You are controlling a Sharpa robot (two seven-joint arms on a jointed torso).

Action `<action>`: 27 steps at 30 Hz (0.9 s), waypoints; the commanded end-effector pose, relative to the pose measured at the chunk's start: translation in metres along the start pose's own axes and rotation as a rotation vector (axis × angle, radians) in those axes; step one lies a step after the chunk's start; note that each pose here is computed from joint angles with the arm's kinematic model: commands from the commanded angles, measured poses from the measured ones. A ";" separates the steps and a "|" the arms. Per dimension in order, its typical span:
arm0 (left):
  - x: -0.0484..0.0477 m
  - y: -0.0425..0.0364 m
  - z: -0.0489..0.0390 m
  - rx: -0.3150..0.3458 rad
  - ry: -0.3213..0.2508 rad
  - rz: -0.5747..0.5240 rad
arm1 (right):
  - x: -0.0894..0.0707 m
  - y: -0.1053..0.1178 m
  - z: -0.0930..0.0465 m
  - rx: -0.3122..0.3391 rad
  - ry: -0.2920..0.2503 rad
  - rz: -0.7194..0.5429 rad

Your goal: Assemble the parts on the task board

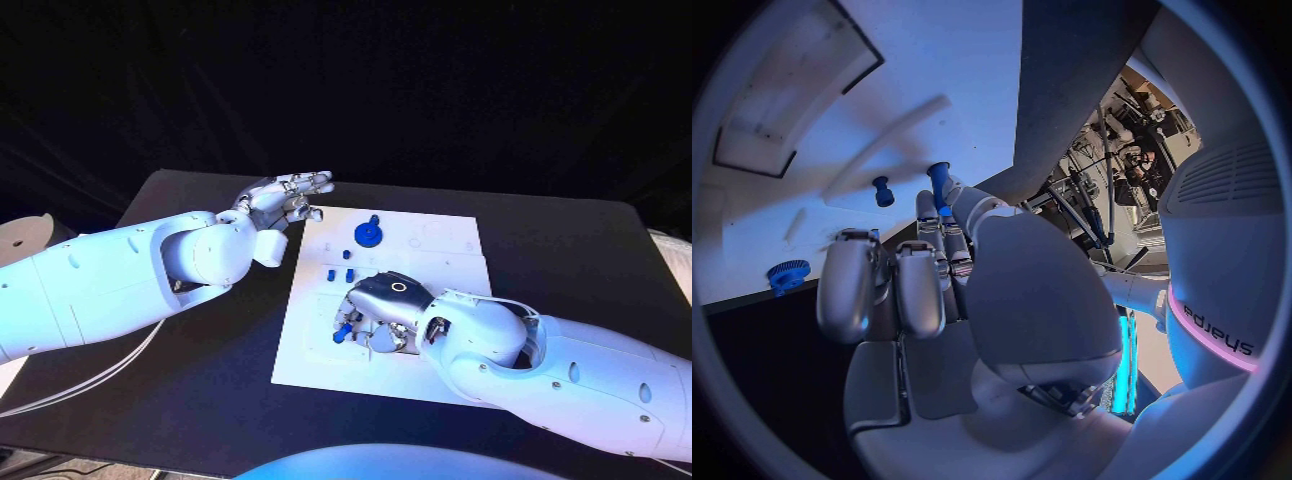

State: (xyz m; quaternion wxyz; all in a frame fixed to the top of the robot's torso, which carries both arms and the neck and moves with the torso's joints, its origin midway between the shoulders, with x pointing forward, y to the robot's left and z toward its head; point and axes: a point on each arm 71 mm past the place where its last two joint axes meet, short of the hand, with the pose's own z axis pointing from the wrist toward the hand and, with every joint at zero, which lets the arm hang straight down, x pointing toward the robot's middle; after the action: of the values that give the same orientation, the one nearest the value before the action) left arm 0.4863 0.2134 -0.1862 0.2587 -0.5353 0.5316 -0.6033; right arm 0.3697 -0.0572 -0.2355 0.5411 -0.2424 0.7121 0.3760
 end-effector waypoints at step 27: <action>0.0022 -0.0003 0.0002 0.002 0.022 -0.003 | -0.001 0.007 0.008 0.017 -0.052 -0.028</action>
State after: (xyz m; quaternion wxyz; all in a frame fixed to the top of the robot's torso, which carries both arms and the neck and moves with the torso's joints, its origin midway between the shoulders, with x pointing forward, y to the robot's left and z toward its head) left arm 0.4862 0.2133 -0.1863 0.2579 -0.5354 0.5324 -0.6028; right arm 0.3699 -0.0471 -0.2376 0.5479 -0.2486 0.7150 0.3561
